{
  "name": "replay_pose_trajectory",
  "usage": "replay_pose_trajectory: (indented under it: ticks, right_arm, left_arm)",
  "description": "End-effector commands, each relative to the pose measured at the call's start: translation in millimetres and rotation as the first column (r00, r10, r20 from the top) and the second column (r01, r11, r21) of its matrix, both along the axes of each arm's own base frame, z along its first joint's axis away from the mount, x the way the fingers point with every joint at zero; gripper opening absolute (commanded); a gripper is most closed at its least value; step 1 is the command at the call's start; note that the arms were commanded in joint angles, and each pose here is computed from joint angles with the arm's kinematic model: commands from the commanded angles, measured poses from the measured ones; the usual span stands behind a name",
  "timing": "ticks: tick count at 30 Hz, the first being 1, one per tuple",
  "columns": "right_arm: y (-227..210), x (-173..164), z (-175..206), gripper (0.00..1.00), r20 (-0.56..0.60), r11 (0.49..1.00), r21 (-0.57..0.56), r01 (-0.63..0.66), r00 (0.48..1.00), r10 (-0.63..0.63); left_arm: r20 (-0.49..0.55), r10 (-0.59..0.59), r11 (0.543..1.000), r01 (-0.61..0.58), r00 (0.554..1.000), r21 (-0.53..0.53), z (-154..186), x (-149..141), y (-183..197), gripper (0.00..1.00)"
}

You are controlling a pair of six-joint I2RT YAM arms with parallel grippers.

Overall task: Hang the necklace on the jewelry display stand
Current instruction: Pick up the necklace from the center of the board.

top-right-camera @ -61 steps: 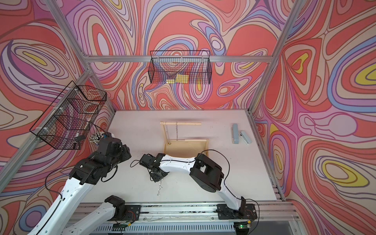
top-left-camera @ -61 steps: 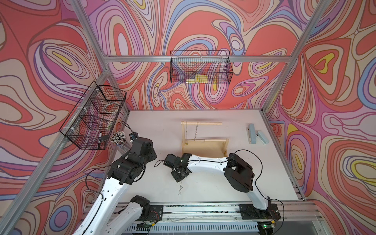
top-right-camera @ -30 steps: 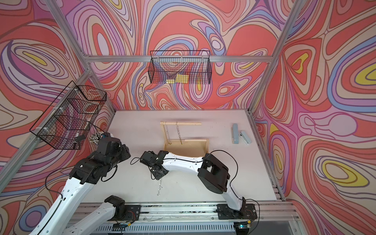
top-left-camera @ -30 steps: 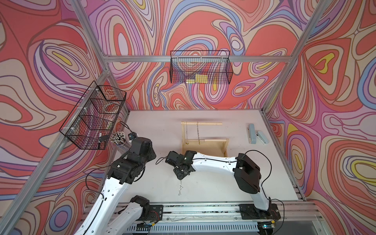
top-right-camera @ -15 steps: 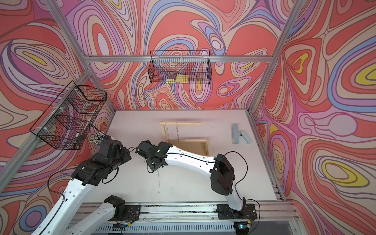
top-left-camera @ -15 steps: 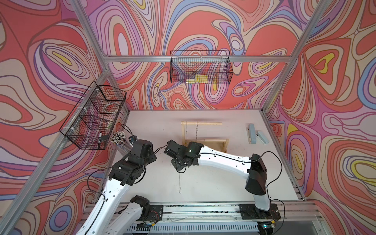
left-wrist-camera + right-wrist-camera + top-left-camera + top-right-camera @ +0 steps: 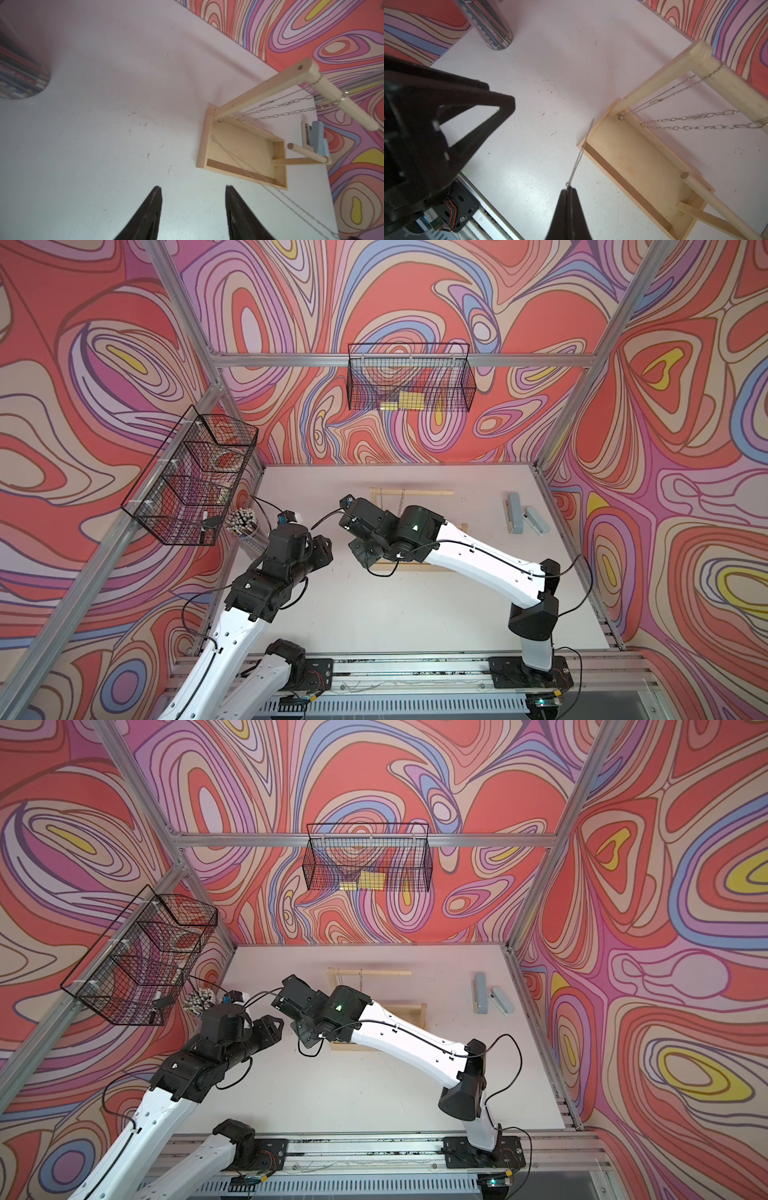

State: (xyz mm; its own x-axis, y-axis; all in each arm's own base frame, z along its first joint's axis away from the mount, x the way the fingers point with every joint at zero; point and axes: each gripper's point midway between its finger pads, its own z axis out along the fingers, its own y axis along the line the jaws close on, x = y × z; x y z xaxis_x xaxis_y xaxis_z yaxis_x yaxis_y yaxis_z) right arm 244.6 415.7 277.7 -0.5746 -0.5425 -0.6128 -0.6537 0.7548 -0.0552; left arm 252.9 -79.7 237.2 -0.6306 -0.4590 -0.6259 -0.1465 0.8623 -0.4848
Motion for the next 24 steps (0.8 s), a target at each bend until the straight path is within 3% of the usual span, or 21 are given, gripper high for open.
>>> replay_pose_trajectory:
  ticks: [1,7,17,24]
  right_arm:
    - [-11,9,16,0.00,0.057,1.000,-0.027,0.001,0.998,0.001]
    - [-18,23,41,0.00,0.122,1.000,-0.011,0.003,0.993,-0.002]
    - [-26,25,64,0.00,0.164,1.000,0.009,0.003,0.986,-0.005]
    - [-25,25,69,0.00,0.168,1.000,0.028,-0.006,0.986,0.001]
  left_arm:
    - [0.130,-0.168,0.981,0.179,0.977,-0.077,34,9,-33,0.52]
    - [0.226,-0.312,0.928,0.347,0.923,-0.138,58,9,-64,0.52]
    - [0.334,-0.449,0.834,0.523,0.829,-0.176,87,-11,-89,0.52]
    - [0.372,-0.459,0.825,0.542,0.807,-0.157,100,-12,-90,0.53]
